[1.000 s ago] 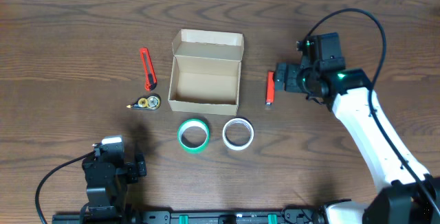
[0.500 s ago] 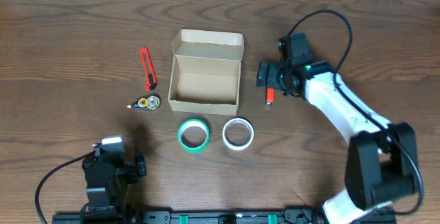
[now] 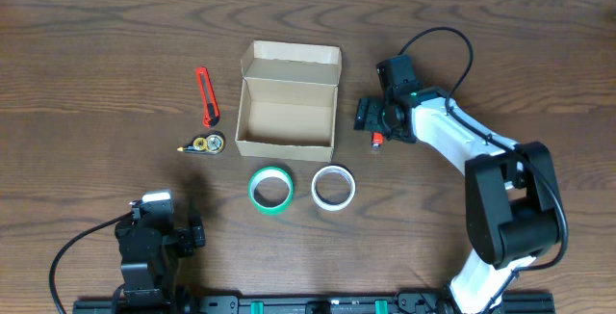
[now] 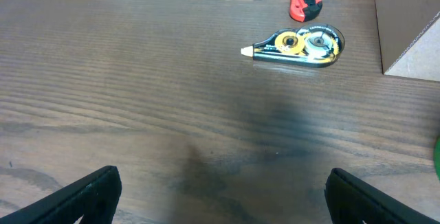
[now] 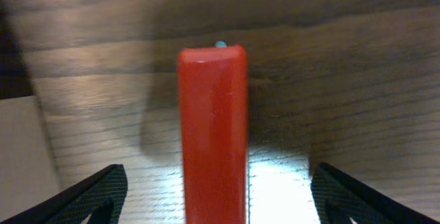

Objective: Pack container
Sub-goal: 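Reach the right gripper to the red stapler and grasp it, then carry the red stapler into the cardboard box and release it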

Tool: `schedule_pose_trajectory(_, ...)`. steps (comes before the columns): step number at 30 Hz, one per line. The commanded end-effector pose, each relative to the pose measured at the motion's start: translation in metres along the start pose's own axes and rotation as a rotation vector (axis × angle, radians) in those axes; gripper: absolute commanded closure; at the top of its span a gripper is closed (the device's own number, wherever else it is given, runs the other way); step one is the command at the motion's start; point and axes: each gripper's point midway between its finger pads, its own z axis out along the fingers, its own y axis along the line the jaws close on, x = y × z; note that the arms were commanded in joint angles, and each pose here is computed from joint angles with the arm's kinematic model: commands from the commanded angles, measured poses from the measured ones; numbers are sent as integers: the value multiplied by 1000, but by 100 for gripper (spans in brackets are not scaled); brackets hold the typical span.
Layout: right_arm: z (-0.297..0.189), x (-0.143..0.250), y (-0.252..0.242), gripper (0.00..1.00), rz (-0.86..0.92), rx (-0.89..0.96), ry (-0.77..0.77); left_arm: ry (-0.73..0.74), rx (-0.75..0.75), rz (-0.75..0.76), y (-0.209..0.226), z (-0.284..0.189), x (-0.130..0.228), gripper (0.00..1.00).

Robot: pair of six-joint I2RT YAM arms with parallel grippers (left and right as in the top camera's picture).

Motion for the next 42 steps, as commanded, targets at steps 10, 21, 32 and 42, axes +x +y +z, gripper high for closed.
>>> schedule_pose_trajectory(10, 18, 10, -3, 60, 4, 38, 44, 12, -11, -13, 2, 2, 5, 5)
schedule_pose_trajectory(21, 9, 14, 17, 96, -137, -72, 81, 12, -11, -13, 2, 2, 5, 5)
schedule_pose_trajectory(32, -68, -3, 53, 98, -224, -212, -40, 12, -11, -13, 2, 2, 5, 5)
schedule_pose_trajectory(42, -136, -14, 117, 93, -487, -308, -152, 12, -11, -13, 2, 2, 5, 5)
